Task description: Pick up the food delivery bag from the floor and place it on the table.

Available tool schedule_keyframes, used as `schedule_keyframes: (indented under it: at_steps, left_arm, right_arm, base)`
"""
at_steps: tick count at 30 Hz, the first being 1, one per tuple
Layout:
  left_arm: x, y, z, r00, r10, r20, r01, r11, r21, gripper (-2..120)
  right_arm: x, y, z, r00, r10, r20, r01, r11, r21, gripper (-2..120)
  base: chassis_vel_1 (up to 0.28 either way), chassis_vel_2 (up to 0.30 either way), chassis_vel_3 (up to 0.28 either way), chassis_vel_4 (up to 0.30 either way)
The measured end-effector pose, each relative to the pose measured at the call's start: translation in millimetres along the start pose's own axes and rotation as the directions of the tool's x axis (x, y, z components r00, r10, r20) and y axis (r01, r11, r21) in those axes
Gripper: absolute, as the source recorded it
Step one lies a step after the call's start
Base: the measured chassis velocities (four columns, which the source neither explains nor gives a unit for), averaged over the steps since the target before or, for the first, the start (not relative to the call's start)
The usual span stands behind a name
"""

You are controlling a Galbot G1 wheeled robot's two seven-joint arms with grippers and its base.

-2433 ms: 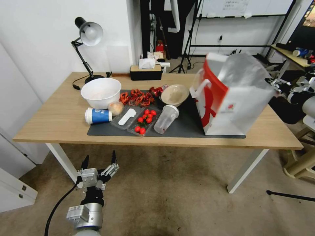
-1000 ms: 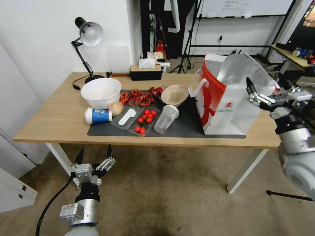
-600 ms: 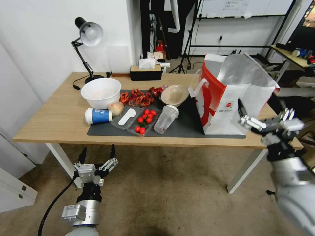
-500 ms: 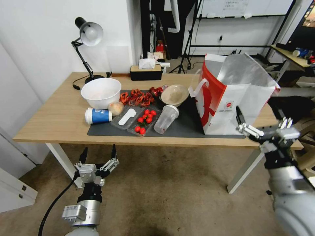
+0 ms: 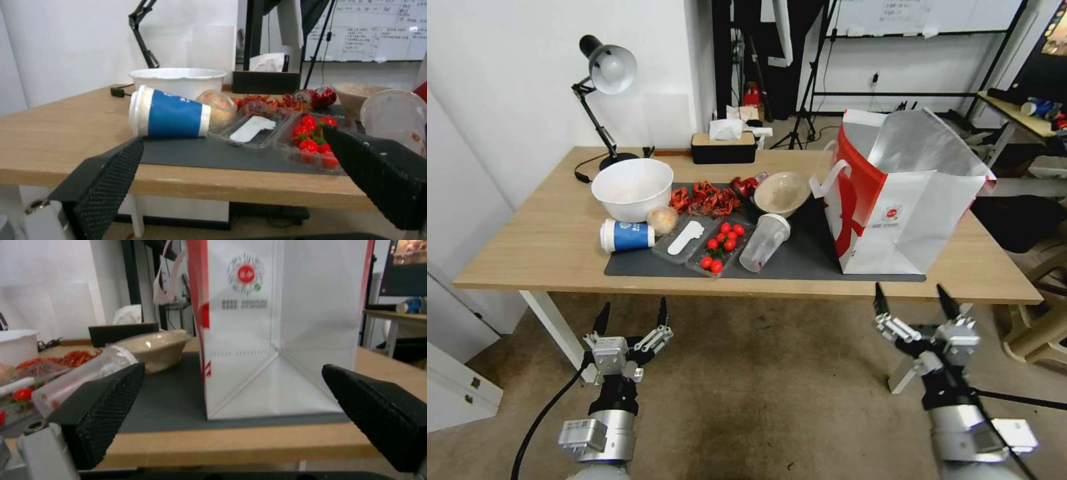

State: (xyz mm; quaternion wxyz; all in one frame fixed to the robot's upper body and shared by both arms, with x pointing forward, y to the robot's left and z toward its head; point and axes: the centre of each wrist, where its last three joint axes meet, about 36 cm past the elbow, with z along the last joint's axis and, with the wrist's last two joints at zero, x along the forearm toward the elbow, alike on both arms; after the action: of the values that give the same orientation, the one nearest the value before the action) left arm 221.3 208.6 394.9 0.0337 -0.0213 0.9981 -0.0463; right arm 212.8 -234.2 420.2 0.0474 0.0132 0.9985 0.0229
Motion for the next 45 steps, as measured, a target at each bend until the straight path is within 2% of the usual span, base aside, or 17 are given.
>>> schedule_keyframes:
  at_steps: [4,15,45]
  left_arm:
    - [0,-0.5,2.3,1.000,-0.003,-0.006,0.003,1.000,0.000,100]
    - [1,-1.4,7.6,1.000,-0.019,-0.017,0.019,1.000,-0.010,100]
    - [2,-1.9,9.3,1.000,-0.024,-0.019,0.024,1.000,-0.003,100]
  right_arm:
    - [3,12,13,0.999,0.017,-0.028,-0.017,1.000,-0.017,100]
    - [10,25,24,0.997,0.018,-0.076,-0.021,0.999,-0.036,100]
    - [7,22,25,0.998,0.013,-0.062,-0.013,1.000,-0.013,100]
  base:
    - [0.000,0.000,0.000,0.000]
    - [0.000,0.000,0.000,0.000]
    - [0.000,0.000,0.000,0.000]
